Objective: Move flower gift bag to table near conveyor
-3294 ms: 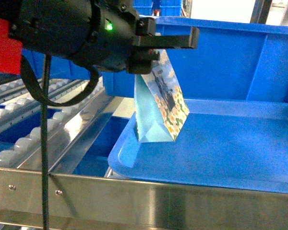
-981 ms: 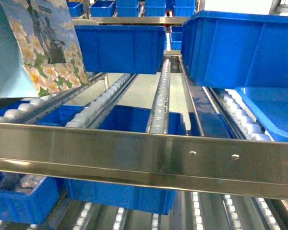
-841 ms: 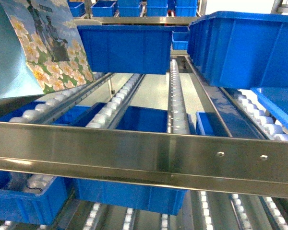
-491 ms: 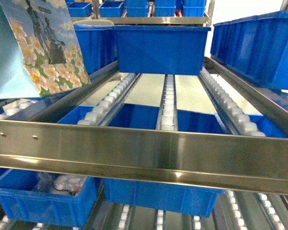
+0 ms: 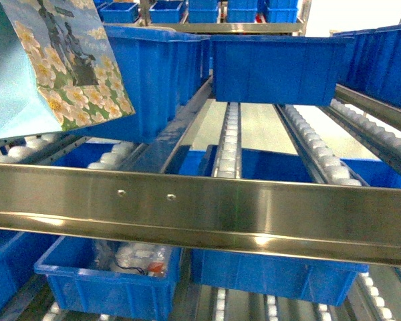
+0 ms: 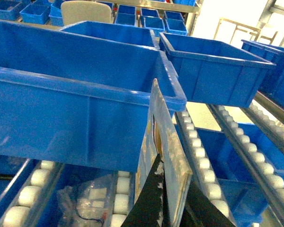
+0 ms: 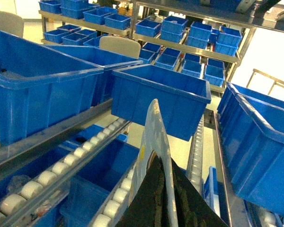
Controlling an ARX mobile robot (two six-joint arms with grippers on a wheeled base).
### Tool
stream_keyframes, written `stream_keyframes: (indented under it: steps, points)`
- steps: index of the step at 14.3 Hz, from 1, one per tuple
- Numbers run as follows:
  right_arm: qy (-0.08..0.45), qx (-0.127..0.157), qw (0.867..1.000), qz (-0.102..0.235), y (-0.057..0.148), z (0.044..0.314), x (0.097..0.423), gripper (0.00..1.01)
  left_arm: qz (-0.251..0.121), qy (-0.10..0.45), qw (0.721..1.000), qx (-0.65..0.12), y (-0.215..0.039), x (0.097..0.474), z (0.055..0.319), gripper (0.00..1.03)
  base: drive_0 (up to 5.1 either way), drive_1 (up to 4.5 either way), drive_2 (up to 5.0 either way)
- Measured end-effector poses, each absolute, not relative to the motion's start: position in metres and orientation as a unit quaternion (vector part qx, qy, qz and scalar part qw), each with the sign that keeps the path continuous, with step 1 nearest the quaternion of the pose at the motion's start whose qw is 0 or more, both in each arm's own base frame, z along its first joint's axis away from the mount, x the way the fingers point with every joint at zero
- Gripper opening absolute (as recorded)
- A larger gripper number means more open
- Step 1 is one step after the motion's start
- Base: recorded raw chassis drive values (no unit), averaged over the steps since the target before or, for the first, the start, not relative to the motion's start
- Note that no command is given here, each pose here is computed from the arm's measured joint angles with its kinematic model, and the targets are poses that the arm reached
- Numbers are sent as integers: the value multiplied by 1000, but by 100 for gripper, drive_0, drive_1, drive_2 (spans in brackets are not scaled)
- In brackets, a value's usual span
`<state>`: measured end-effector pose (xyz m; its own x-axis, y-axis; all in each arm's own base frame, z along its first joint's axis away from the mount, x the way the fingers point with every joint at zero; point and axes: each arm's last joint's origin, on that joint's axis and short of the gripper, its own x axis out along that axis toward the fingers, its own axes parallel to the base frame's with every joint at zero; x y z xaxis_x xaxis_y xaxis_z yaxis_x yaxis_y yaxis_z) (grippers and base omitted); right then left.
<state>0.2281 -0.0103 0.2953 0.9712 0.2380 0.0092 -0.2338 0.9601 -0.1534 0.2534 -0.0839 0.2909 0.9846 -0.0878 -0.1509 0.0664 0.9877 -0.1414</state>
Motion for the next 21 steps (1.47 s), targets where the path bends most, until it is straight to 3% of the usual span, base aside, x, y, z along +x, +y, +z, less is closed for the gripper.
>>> stream_keyframes:
  steps: [21]
  points:
    - [-15,-76,990,120,-10,296,228,2,-37,77,994,-68,-83,254,291,2,-465,102,371]
